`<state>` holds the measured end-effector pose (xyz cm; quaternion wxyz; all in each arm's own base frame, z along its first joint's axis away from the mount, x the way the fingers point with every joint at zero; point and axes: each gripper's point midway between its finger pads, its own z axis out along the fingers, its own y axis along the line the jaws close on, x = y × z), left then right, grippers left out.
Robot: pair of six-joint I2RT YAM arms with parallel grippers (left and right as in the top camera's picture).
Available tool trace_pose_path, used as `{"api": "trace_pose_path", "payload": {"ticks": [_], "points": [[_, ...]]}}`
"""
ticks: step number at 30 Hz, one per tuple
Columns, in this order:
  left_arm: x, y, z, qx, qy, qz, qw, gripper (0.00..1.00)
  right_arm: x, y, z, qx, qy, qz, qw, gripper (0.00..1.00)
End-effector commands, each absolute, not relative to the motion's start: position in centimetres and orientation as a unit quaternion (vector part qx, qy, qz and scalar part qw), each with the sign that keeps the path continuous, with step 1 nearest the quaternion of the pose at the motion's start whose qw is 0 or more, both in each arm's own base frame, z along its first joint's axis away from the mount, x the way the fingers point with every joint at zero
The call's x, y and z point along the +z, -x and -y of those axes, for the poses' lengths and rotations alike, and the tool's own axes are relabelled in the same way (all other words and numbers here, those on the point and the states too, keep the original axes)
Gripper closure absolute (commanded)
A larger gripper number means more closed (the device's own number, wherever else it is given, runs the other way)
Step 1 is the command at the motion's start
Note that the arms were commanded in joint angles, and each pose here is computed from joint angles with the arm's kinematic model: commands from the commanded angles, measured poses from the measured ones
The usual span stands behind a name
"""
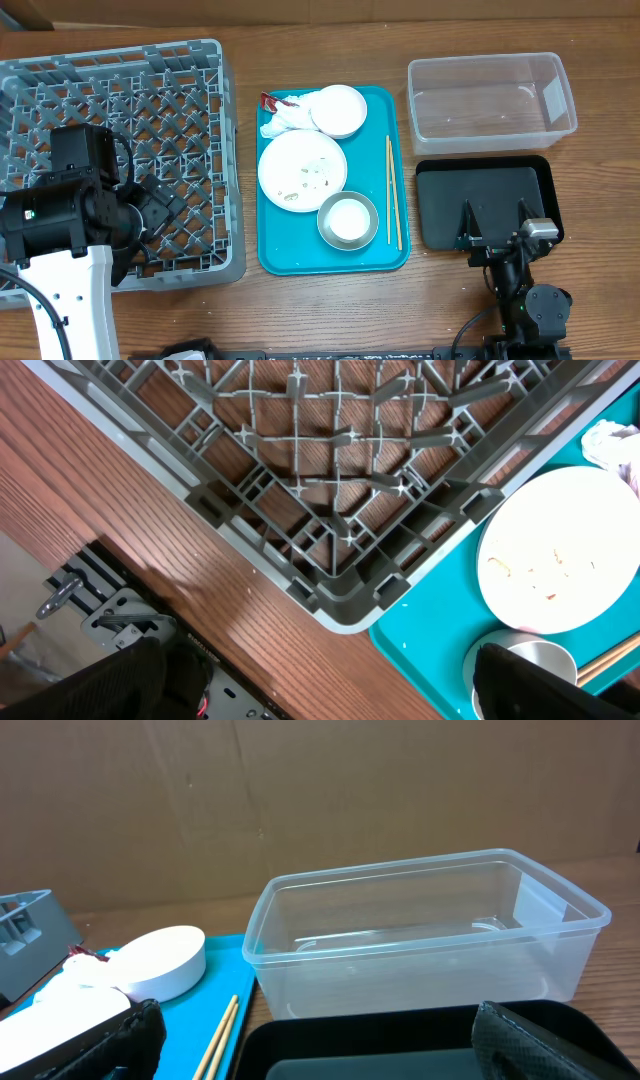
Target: Sort waste into correct bins and load items into the dishwasher
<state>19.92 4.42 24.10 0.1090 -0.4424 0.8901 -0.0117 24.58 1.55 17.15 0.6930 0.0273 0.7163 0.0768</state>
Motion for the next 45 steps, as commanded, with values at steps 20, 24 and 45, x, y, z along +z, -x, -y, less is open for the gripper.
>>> {"api": "trace_pose_path", "payload": {"ticks": [20, 24, 45], "points": [[24.1, -19.8, -4.3, -0.017, 0.449, -0.887, 0.109, 0.00, 17.3, -24.6, -1.6, 0.076, -0.026, -0.711, 0.699, 0.00], [24.1, -19.8, -4.3, -0.017, 0.449, -0.887, 0.109, 0.00, 21.7, -23.8, -4.5, 0.237, -0.045, -0.643, 0.727, 0.00], [24.1, -19.8, -4.3, -0.017, 0.449, -0.887, 0.109, 0.00, 33.7, -17.9, -5.8, 0.564, -0.112, -0.421, 0.702, 0.00]]}}
